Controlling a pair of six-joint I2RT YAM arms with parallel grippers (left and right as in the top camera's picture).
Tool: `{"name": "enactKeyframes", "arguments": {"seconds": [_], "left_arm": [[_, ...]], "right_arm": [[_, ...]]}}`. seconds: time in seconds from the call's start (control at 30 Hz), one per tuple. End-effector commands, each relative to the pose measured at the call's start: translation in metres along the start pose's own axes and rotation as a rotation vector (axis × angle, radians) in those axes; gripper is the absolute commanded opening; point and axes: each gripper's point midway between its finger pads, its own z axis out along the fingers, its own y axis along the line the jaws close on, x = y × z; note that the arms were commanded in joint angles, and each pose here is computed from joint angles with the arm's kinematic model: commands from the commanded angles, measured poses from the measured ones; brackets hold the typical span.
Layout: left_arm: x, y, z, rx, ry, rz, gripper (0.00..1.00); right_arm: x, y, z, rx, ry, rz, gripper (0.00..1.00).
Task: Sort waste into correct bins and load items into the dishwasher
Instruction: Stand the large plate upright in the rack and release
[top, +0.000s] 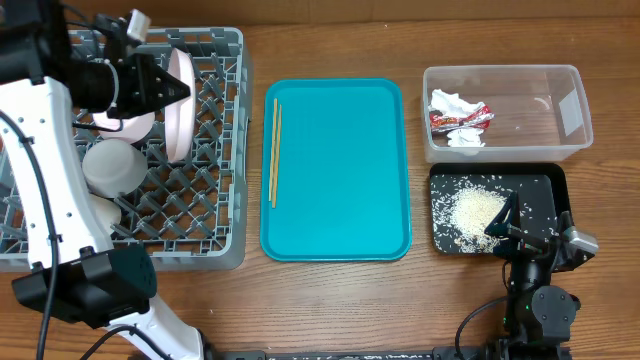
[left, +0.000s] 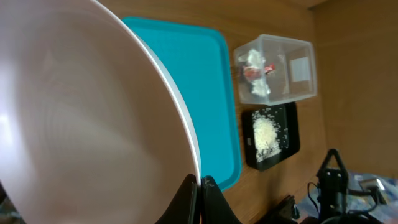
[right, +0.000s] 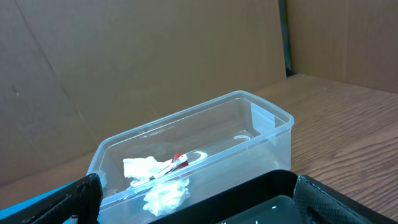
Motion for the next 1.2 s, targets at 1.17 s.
{"name": "enactKeyframes", "arguments": {"seconds": [1.17], "left_arm": [[-0.019, 0.018, -0.013, -0.002, -0.086, 0.168, 0.04]], "right_arm": [[0.001, -0.002, 0.000, 0.007, -0.009, 0.002, 1.00]]}}
